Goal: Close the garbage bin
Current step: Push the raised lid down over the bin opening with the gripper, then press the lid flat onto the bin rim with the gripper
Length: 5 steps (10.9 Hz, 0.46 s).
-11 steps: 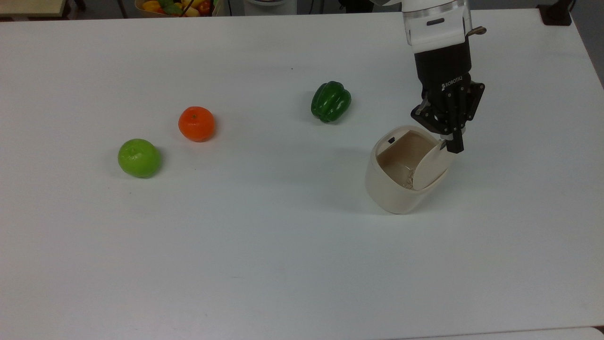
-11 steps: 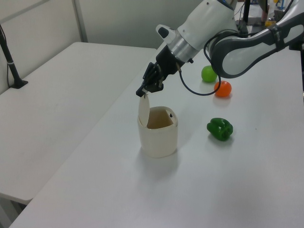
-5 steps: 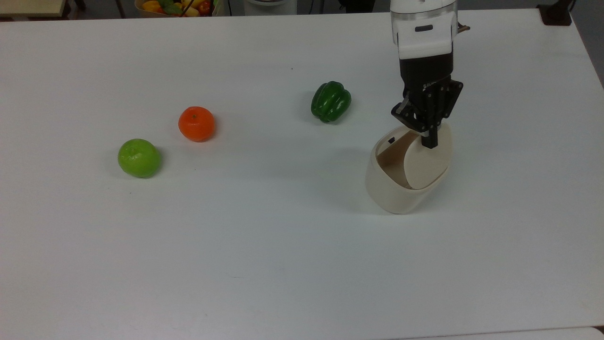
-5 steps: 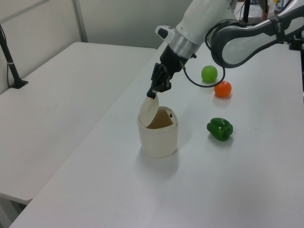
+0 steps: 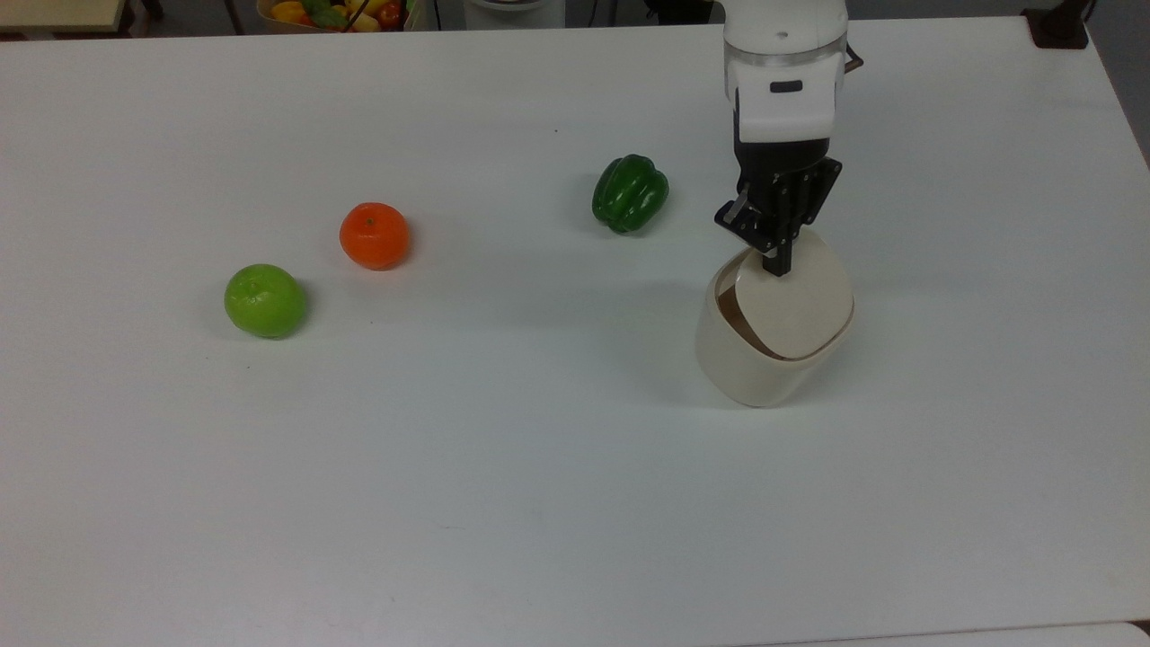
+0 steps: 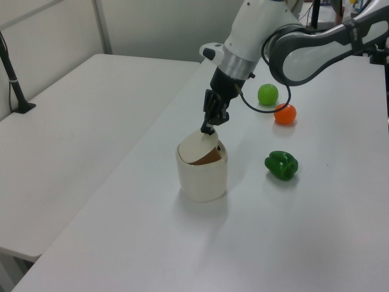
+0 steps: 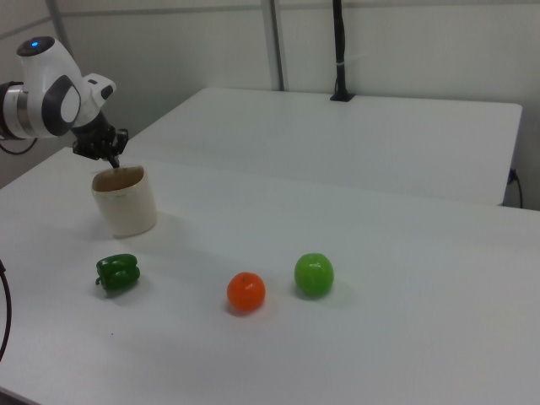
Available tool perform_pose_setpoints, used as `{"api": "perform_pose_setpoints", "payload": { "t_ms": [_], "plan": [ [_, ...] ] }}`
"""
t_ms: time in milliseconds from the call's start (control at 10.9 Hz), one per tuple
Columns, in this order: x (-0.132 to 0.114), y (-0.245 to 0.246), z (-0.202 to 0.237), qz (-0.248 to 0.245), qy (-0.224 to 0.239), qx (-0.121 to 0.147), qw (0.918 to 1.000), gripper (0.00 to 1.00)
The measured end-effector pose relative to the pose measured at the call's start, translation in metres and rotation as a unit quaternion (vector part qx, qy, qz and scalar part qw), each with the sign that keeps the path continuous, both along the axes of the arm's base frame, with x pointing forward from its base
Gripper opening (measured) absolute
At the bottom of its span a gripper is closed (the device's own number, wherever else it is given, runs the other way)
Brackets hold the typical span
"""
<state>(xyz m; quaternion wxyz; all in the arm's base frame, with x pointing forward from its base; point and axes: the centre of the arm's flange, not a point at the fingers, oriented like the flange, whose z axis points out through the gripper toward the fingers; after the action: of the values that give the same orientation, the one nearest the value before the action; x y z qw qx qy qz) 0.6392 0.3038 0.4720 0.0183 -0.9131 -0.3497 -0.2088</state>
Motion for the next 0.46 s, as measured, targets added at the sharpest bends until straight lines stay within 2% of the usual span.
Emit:
{"api": "perform_pose_setpoints", "payload": {
  "t_ms": [461],
  "plan": [
    [-0.001,0.000,-0.026,0.004,0.027,-0.014,0.9995,0.01]
  ]
}}
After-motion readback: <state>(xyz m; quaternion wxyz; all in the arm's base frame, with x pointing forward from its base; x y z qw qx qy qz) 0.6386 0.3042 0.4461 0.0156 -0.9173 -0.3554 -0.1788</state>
